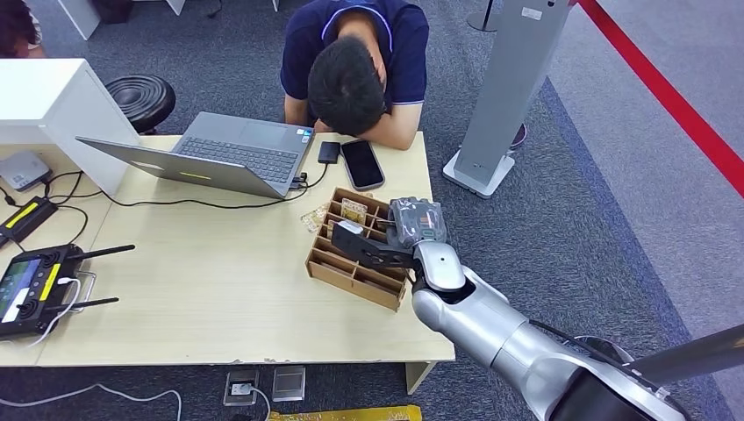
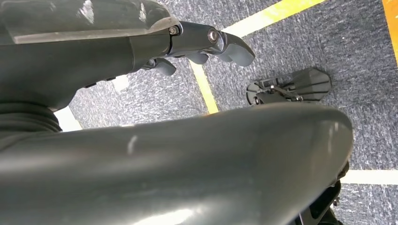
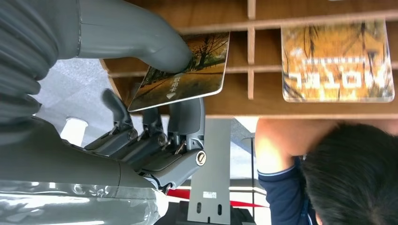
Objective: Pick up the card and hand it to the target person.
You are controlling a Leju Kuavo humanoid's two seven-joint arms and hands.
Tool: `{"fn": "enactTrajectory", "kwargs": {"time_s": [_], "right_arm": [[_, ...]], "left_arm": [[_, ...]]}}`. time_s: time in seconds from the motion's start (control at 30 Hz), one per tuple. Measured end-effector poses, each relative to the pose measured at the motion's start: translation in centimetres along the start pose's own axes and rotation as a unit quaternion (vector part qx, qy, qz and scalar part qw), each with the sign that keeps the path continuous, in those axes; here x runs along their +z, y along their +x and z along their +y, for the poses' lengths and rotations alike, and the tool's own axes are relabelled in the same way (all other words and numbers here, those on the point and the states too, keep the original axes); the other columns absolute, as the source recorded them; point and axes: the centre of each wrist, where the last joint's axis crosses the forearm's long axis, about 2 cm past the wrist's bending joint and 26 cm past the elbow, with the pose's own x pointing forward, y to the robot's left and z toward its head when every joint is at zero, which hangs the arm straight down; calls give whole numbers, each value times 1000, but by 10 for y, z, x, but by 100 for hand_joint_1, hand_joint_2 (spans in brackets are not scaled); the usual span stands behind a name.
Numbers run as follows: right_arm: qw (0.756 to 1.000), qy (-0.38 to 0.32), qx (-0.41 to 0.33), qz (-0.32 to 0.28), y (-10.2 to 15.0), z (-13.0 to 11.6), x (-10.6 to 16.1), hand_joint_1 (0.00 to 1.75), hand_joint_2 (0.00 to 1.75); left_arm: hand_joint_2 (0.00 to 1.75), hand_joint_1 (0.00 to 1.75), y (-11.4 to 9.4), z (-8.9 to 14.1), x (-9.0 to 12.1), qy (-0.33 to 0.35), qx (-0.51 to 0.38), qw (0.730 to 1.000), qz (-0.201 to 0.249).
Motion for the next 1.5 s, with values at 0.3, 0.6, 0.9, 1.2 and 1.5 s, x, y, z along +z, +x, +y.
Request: {"fn": "enactTrajectory", "kwargs": {"time_s": [0.3, 0.6, 0.9, 1.2, 1.5], "right_arm": [[1000, -4, -1, -1, 1, -1, 0, 175, 175], [1000, 28, -7, -6, 2, -4, 0, 175, 175], [995, 88, -42, 0, 0, -39, 2, 175, 175], [989, -44, -124, -72, 0, -91, 18, 175, 175], [931, -173, -238, -217, 6, -96, 15, 175, 175]], "left_arm": [[175, 0, 0, -1, 0, -12, -1, 1000, -20], [175, 0, 0, 0, 0, -3, 0, 1000, -14], [175, 0, -5, 2, 0, -3, 4, 1000, -7], [175, 0, -8, 5, -1, -3, 5, 1000, -5], [175, 0, -1, 4, 0, -10, -3, 1000, -13]]}}
